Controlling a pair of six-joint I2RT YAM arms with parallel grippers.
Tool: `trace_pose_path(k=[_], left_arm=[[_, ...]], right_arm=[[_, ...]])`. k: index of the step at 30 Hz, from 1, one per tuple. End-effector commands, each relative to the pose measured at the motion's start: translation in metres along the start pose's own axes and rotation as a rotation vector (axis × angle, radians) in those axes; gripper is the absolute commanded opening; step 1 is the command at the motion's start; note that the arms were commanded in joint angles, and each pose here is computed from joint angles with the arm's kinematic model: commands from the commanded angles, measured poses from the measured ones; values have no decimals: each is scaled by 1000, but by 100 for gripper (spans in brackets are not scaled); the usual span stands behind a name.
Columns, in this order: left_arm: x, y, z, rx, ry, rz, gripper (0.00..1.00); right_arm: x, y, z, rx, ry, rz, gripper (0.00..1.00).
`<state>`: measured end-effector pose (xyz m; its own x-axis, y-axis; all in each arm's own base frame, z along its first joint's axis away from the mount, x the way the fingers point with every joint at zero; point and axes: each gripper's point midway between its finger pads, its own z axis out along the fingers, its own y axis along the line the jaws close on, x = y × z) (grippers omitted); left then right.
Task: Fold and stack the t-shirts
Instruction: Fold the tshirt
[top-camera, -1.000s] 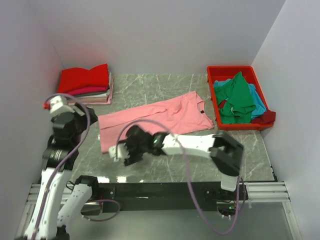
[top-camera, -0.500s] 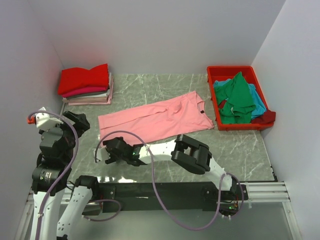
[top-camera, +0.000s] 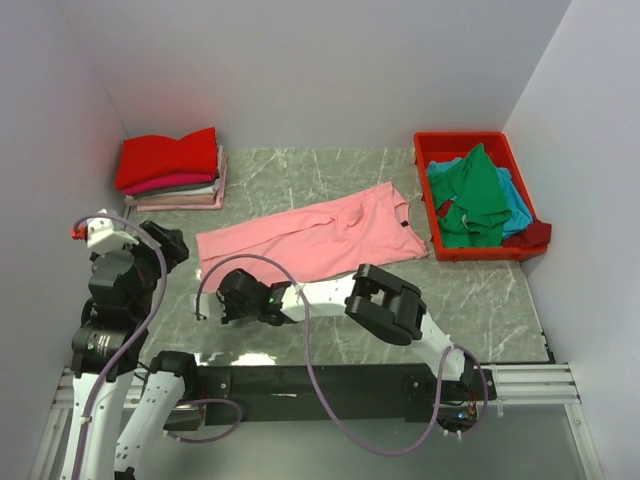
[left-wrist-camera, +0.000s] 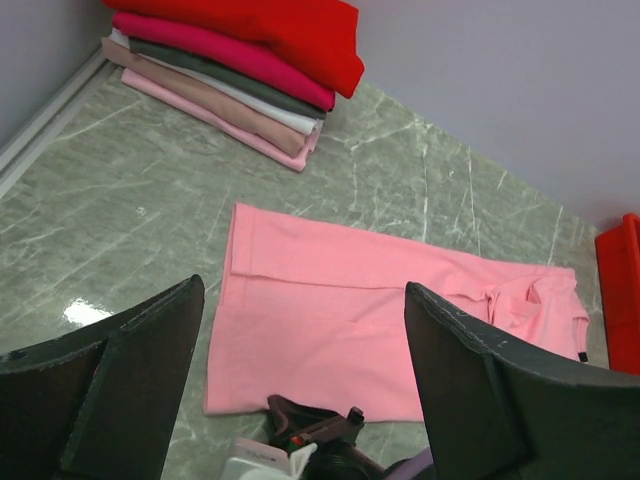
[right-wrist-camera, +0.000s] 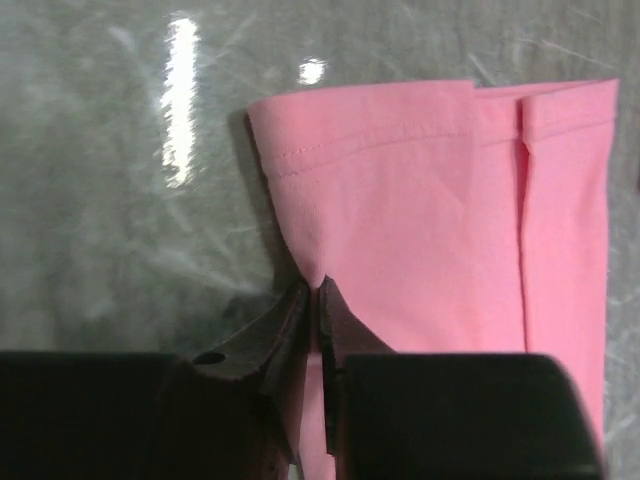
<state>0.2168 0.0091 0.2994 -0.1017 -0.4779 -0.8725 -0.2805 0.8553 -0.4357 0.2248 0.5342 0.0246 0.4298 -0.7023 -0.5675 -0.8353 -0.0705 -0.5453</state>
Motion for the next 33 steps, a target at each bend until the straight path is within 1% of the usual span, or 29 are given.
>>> trace_pose_path(k=[1,2,4,6,8,9,10,11,13,14,15,16,17,18,19,20,21,22,23,24,25,26,27,28,29,30,31,32,33], left_arm=[[-2,-13,11,56,-2,42,86],[4,-17,14,77,21,52,86],[6,-25,20,120,34,83,87],[19,-34,30,156,94,104,87],[27,-40,41,178,128,123,86],[34,-46,43,215,154,128,86],[31,-54,47,250,140,135,86],[35,-59,55,262,160,141,86],[40,-76,60,345,190,143,87],[43,-85,71,372,207,144,87],[48,-95,73,422,239,136,87],[52,-101,78,443,264,135,87],[57,-109,94,454,295,132,86],[62,-116,100,477,326,127,84],[69,-125,103,521,365,116,83],[76,-134,121,540,400,112,82],[80,-140,128,559,425,104,80],[87,-151,129,614,466,93,79],[96,-158,147,619,502,93,80],[101,-166,154,635,519,96,80],[113,-178,156,664,551,116,80],[125,-189,174,666,582,130,80],[139,-196,178,673,626,148,79],[155,-212,178,714,660,190,78],[176,-223,196,720,703,209,78],[191,-231,201,735,726,240,77],[212,-242,198,754,779,266,76],[232,-253,215,765,806,286,75],[246,-258,221,772,823,316,74]], right_arm=[[-4,31,-23,-185,-36,51,9],[-6,33,-27,-199,-43,55,5],[-7,37,-40,-229,-48,62,2],[-17,42,-57,-267,-78,77,1],[-9,63,-72,-318,-73,71,1],[-17,62,-85,-322,-102,61,1],[-4,75,-91,-348,-80,58,2],[-4,83,-97,-359,-80,55,2],[-2,81,-107,-348,-70,68,10],[-4,79,-111,-342,-66,90,17],[-7,67,-118,-314,-56,95,36],[-7,59,-123,-297,-50,103,42],[-9,51,-129,-289,-52,91,46],[-2,37,-145,-295,-38,91,54],[-4,34,-156,-331,-61,81,59],[2,9,-174,-307,-85,40,63],[16,10,-188,-345,-56,29,63],[24,7,-199,-370,-72,32,63],[33,-1,-209,-362,-73,24,63],[36,-14,-227,-330,-94,34,63],[71,-25,-237,-309,-38,101,63],[81,-32,-246,-287,-39,140,63],[88,-46,-264,-230,-50,175,63],[119,-60,-276,-170,-13,259,63],[127,-67,-288,-133,-26,332,63],[133,-76,-304,-68,-43,369,64],[140,-84,-314,-27,-49,412,65],[162,-97,-330,49,-31,506,67],[160,-106,-343,101,-66,528,68]])
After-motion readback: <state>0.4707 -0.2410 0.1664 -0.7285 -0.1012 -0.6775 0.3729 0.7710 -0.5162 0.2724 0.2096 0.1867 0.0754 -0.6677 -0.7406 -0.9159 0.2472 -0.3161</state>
